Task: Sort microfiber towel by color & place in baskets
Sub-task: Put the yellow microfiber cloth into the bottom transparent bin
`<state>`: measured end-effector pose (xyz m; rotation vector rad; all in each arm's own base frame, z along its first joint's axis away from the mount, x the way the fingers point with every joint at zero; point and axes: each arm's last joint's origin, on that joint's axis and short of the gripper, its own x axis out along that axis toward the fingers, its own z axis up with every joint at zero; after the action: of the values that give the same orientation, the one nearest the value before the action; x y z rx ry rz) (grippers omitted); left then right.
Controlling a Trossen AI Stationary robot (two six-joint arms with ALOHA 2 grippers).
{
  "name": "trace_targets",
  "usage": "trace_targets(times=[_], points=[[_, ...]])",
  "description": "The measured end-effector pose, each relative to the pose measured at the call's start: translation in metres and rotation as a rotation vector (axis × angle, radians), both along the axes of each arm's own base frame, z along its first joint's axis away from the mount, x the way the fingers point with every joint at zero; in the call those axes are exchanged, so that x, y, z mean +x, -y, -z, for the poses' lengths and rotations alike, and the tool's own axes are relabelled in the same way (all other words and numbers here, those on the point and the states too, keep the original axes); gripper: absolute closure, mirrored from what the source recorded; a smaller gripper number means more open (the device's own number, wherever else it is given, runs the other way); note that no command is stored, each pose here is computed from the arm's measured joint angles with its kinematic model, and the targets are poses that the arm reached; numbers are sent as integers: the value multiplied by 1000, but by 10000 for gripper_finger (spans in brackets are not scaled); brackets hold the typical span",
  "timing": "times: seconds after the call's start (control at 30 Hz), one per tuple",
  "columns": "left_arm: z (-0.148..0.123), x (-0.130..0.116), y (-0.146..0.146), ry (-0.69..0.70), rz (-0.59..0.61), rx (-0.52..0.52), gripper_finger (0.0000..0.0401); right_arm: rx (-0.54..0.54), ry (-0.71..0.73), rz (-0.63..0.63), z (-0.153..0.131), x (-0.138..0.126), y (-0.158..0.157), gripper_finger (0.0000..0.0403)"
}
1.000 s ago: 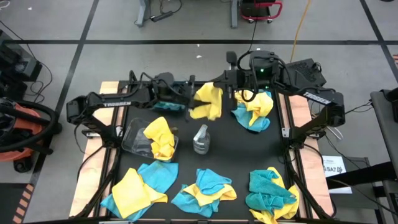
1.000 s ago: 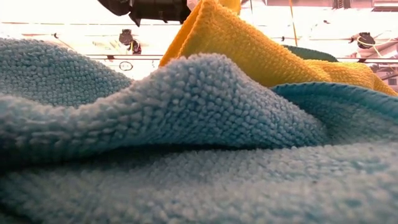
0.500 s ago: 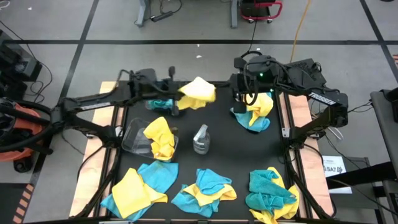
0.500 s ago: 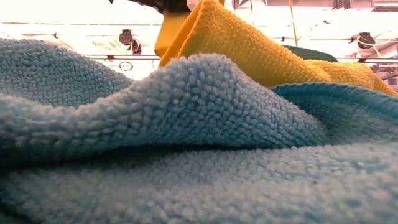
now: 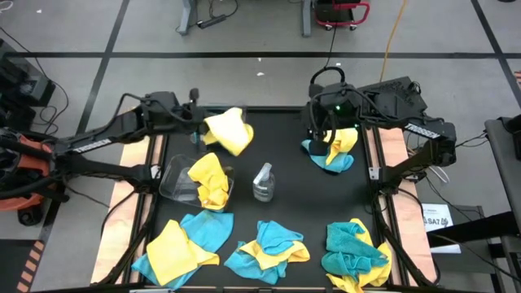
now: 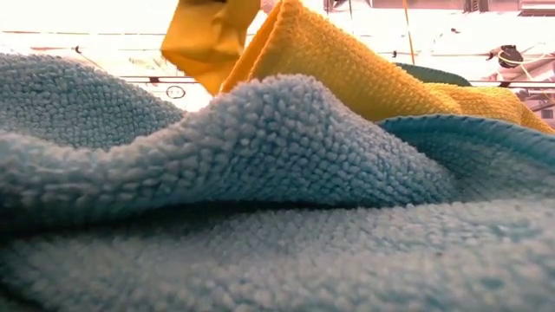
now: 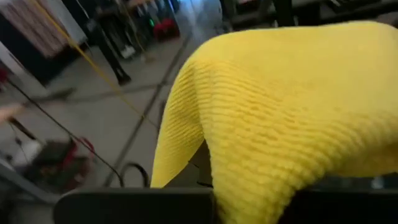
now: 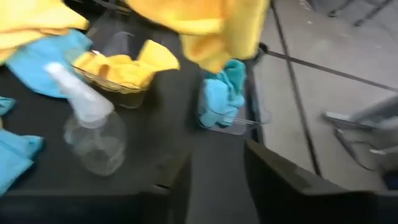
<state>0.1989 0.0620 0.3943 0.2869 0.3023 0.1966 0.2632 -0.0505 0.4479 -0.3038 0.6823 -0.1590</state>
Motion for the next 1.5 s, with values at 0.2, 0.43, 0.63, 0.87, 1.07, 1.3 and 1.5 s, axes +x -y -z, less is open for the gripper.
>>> trace_targets(times=[0.2,0.43,0.63,0.87,1.07,1.3,1.5], points=[[6,-15,16,-71,18,-171,394,-35,-4,71,0,0,0,161],[12,-35,34,-159,32,-392,394,-13,-26,83,1,-4,-1,145],[43,-42,43,-368,-107,-475,395,12,-57,95,4,-6,-2,152],[101,-41,47,-564,-192,-514,395,33,-79,99,6,-8,-3,156],[145,-51,47,-736,-267,-523,395,50,-104,94,8,-9,-8,156],[170,-53,47,-802,-327,-563,388,54,-106,73,8,-8,-14,156],[177,-48,47,-850,-379,-600,385,57,-102,79,8,-8,-15,156]])
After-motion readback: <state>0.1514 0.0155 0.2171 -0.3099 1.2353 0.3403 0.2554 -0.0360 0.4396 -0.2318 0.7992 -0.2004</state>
